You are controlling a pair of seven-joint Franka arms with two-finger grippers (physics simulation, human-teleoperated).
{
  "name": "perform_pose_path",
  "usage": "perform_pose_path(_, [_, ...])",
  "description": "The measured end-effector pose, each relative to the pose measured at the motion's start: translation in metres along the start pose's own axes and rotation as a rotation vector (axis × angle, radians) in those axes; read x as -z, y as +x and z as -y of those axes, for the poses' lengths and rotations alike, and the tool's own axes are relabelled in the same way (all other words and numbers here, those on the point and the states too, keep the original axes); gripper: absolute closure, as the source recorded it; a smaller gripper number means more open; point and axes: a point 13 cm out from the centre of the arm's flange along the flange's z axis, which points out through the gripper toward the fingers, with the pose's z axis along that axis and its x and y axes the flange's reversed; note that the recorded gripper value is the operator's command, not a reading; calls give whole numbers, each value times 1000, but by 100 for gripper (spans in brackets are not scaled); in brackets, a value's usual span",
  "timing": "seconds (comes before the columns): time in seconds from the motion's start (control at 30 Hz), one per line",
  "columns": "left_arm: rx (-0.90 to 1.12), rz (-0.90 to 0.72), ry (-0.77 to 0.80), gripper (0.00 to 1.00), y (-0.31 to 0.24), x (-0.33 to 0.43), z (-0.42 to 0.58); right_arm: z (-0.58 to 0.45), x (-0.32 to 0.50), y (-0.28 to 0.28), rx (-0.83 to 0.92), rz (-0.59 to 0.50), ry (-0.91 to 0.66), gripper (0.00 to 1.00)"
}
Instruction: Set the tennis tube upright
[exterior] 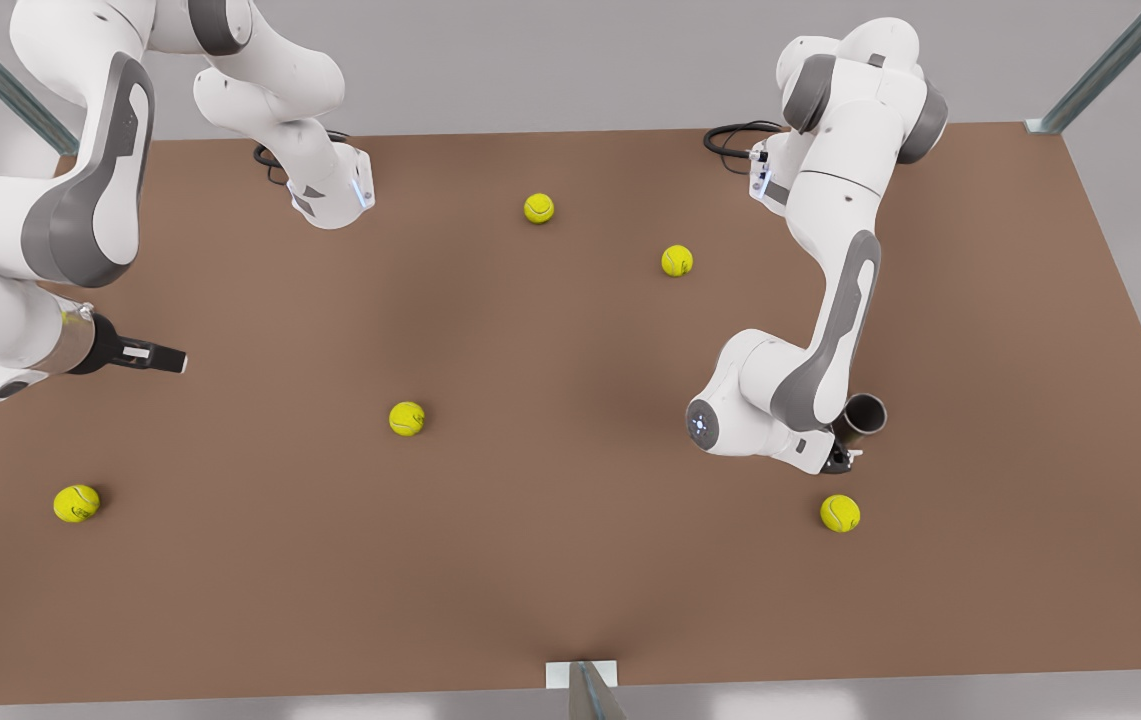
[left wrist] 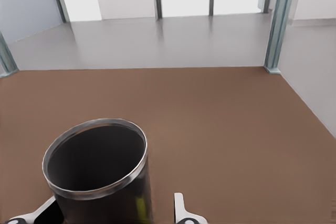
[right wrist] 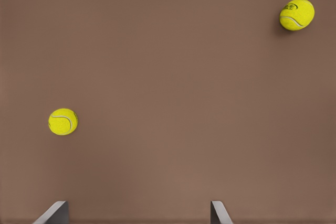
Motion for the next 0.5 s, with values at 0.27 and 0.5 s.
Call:
perform_pose_path(0.27, [21,3,-5,0,-2,0,-1,0,0,0,2,0,-1,0])
perform_pose_path(0.5, [14,8,0,0,6,17,-12,0,-1,0,4,-1,0,0])
